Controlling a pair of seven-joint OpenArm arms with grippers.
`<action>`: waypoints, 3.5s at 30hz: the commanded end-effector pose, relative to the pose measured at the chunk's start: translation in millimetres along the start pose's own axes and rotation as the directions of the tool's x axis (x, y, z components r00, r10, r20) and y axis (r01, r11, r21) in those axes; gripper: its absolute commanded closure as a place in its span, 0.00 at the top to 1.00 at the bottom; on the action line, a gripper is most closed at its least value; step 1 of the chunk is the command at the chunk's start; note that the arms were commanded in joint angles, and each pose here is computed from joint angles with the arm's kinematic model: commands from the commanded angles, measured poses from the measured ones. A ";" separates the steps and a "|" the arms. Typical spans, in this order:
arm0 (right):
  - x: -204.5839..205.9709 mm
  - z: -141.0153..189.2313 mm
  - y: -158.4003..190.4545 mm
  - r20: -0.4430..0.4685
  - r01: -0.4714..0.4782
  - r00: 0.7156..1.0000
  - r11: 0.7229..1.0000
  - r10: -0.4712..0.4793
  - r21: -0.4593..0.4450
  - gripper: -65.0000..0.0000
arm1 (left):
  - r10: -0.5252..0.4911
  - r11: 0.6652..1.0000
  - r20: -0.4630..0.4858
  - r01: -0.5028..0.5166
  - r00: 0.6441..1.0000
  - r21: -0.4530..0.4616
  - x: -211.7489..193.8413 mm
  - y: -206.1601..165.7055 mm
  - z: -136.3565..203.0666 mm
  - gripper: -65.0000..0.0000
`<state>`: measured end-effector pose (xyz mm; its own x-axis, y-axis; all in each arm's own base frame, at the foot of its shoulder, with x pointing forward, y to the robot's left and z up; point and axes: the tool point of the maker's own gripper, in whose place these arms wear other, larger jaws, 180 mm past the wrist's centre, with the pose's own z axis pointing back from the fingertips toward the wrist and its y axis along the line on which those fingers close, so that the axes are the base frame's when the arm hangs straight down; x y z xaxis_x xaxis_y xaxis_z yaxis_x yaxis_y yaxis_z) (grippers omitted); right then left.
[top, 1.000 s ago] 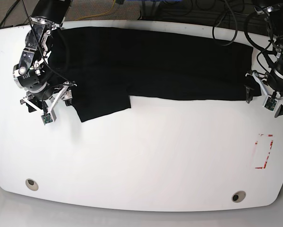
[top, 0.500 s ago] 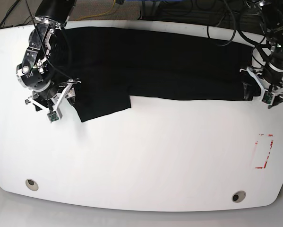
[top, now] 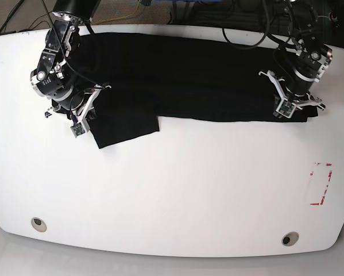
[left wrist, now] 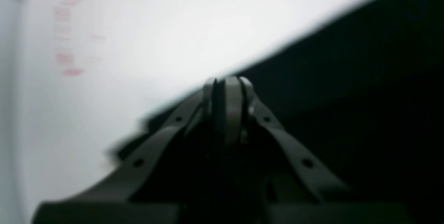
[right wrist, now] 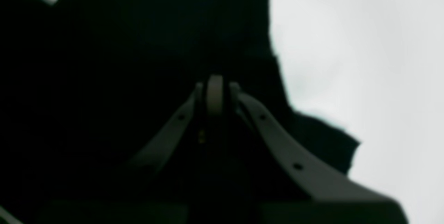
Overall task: Layout the t-shirt on the table in an organized manner, then fold the t-shirt properly
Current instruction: 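Grasp the shirt edge with both grippers and pull it back, then fold the shirt edge over with the right gripper toward the shirt center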
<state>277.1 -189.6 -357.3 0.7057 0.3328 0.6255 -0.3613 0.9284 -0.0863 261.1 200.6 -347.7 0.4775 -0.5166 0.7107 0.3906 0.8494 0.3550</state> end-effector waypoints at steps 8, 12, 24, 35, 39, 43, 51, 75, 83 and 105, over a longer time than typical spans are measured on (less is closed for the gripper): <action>-50.7 -7.3 17.3 -0.092 0.052 0.995 0.997 -0.046 0.060 0.03 | 0.001 0.999 -0.075 -0.005 0.997 -0.050 -32.1 -22.6 6.3 0.04; -73.2 -16.5 24.9 -0.105 0.098 0.991 0.991 -0.088 0.092 0.03 | 0.035 0.994 -0.160 -0.050 0.987 -0.095 -67.6 -34.3 -1.7 0.04; -97.1 -44.8 -6.3 -0.132 0.167 0.979 0.981 -0.154 0.097 0.03 | 0.046 0.980 -0.288 -0.099 0.957 -0.173 -119.1 -38.9 -30.1 0.04; -82.3 -53.7 -37.3 -0.119 0.167 0.980 0.984 -0.158 0.068 0.03 | 0.017 0.985 -0.246 -0.059 0.969 -0.164 -98.8 -26.4 -39.1 0.04; -64.6 -46.1 -48.1 -0.083 0.126 0.989 0.991 -0.122 0.044 0.04 | -0.004 0.990 -0.199 -0.024 0.980 -0.138 -78.8 -17.9 -35.9 0.04; -47.5 -34.3 -53.7 -0.070 0.071 0.995 0.997 -0.069 0.015 0.04 | -0.024 0.993 -0.186 0.002 0.982 -0.116 -68.1 -10.6 -31.4 0.04; 16.2 -1.1 -68.1 0.012 -0.054 0.998 0.995 0.055 -0.087 0.41 | -0.087 0.995 -0.102 0.082 0.991 -0.056 -27.1 5.2 -18.4 0.04; 87.6 -86.4 -79.7 0.142 0.136 0.978 0.985 -0.150 0.106 0.63 | -0.122 0.993 -0.090 0.122 0.988 -0.003 -4.8 20.5 -11.2 0.71; 82.3 -106.8 -79.8 0.142 0.216 0.961 0.964 -0.238 0.154 0.63 | -0.115 0.992 -0.063 0.118 0.991 0.054 8.9 40.9 -11.1 0.72; 51.5 -119.6 -27.4 0.092 0.175 0.976 0.959 -0.199 0.221 0.63 | -0.138 0.985 -0.046 0.142 0.989 0.097 21.0 61.8 -10.6 0.72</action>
<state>397.4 -181.8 -420.0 0.7131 0.0851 0.6959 -0.3276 0.9180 0.2235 296.5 241.4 -331.5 0.4903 -0.6291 0.6032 0.3938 0.7773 0.4906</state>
